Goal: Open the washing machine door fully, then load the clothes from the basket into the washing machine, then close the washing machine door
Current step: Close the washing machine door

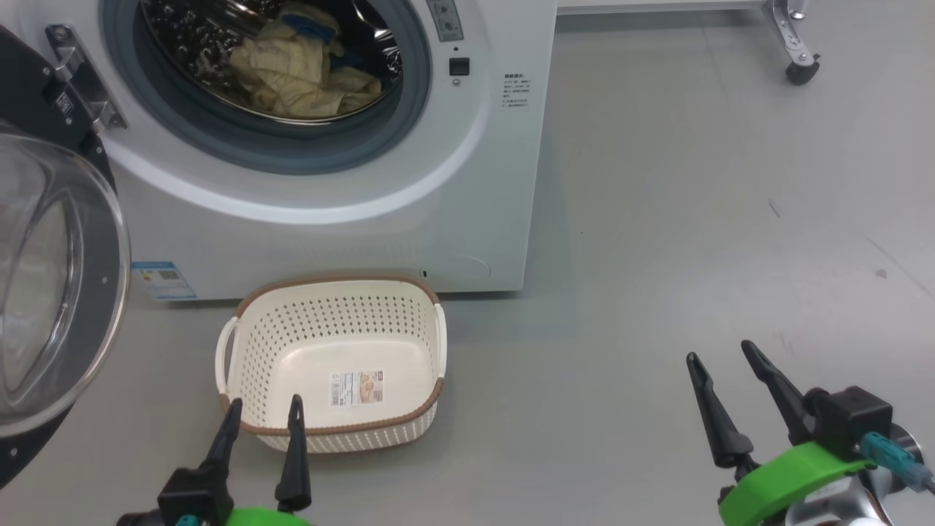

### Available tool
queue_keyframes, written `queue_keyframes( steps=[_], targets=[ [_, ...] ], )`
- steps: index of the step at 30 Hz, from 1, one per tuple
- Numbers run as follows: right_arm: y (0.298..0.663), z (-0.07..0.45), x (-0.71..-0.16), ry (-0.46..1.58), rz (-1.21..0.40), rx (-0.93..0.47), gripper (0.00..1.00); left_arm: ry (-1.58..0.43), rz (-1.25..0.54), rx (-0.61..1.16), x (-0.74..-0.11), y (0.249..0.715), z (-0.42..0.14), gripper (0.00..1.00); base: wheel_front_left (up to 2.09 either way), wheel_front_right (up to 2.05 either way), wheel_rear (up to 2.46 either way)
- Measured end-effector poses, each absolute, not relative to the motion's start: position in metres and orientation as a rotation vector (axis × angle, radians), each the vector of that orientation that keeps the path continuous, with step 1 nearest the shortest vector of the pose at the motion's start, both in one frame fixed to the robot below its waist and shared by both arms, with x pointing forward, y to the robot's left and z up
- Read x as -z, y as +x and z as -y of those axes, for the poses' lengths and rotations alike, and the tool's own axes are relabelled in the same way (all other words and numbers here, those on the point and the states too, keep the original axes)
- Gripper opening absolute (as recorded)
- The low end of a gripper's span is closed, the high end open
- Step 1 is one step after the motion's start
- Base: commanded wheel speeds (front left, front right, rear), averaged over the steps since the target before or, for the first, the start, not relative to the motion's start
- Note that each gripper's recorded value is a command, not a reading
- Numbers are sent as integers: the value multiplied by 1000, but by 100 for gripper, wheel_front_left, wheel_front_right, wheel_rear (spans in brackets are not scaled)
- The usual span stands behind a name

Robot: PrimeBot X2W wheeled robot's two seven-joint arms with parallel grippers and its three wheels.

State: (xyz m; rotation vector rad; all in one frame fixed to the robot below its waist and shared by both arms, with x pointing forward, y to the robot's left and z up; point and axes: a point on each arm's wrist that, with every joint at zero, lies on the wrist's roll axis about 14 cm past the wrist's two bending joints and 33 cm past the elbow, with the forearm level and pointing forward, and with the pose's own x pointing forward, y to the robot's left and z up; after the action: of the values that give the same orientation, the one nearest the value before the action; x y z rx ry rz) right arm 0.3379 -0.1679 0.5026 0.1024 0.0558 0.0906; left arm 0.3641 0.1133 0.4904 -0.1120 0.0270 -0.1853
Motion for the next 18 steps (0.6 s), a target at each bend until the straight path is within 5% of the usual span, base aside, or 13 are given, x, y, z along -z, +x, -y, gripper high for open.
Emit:
queue_keyframes(
  steps=[18],
  targets=[
    [335, 170, -505, 102, -45, -85, 100, -110, -6, 187, -497, 363, -113, 100, -25, 25, 0]
  ],
)
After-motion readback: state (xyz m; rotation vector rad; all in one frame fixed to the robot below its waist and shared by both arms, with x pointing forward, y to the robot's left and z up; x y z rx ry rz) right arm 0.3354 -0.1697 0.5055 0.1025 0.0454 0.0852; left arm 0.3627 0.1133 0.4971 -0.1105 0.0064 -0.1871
